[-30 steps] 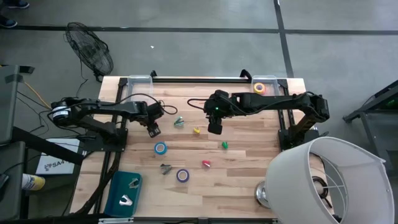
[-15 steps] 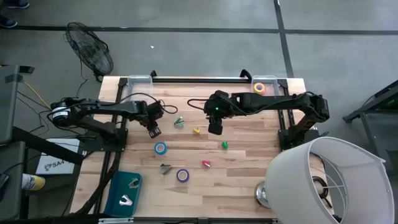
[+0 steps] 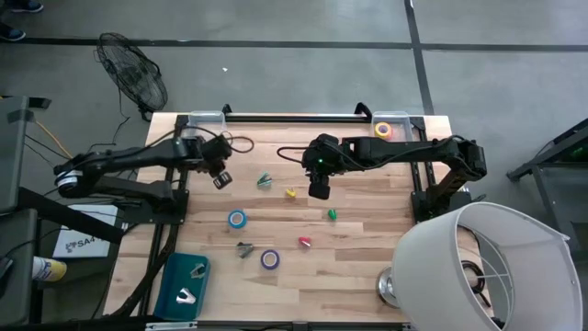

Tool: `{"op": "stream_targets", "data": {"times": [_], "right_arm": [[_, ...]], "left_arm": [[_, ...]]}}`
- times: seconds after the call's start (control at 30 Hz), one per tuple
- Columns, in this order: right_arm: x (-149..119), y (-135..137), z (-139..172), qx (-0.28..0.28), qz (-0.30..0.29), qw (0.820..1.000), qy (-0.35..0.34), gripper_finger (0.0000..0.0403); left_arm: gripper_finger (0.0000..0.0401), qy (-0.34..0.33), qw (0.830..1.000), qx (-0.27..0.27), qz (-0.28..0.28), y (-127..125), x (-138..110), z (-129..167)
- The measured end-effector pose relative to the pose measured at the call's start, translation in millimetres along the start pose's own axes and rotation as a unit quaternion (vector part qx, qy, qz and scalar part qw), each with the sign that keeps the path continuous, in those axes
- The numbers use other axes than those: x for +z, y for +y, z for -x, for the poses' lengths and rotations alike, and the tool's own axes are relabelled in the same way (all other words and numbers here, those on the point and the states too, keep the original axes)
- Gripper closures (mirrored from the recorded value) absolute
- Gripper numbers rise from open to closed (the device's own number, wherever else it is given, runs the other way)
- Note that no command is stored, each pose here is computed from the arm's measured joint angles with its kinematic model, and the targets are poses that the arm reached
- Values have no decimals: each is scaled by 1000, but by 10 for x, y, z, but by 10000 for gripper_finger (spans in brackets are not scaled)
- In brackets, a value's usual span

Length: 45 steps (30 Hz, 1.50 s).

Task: Pick and place Stapler, Stapler remover, tape
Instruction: Put the left red stapler into the left transparent bin

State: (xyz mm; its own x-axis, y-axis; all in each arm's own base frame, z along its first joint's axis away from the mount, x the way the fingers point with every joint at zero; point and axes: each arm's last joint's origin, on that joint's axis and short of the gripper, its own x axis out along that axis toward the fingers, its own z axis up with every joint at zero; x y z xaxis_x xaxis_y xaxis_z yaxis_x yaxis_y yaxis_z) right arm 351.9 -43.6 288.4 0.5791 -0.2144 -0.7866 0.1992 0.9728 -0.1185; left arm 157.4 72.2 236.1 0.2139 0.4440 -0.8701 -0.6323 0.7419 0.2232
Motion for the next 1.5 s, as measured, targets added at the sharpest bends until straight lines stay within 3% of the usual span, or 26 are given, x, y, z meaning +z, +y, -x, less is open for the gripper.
{"op": "stream_targets", "data": {"times": [0.23,0.43,0.8,1.33,1.5], "right_arm": [[4,0,0,0,0,1000,-2,242],[18,0,0,0,1,1000,-9,242],[28,0,0,0,0,1000,-14,242],[12,-4,0,-6,2,1000,-6,242],[8,-3,0,-6,5,1000,-4,242]], "left_arm": [[322,9,995,62,77,202,0,46],[322,40,986,76,145,472,15,-72],[319,79,969,104,208,882,90,-437],[315,132,962,102,215,994,81,-716],[277,136,964,98,205,990,76,-715]]}}
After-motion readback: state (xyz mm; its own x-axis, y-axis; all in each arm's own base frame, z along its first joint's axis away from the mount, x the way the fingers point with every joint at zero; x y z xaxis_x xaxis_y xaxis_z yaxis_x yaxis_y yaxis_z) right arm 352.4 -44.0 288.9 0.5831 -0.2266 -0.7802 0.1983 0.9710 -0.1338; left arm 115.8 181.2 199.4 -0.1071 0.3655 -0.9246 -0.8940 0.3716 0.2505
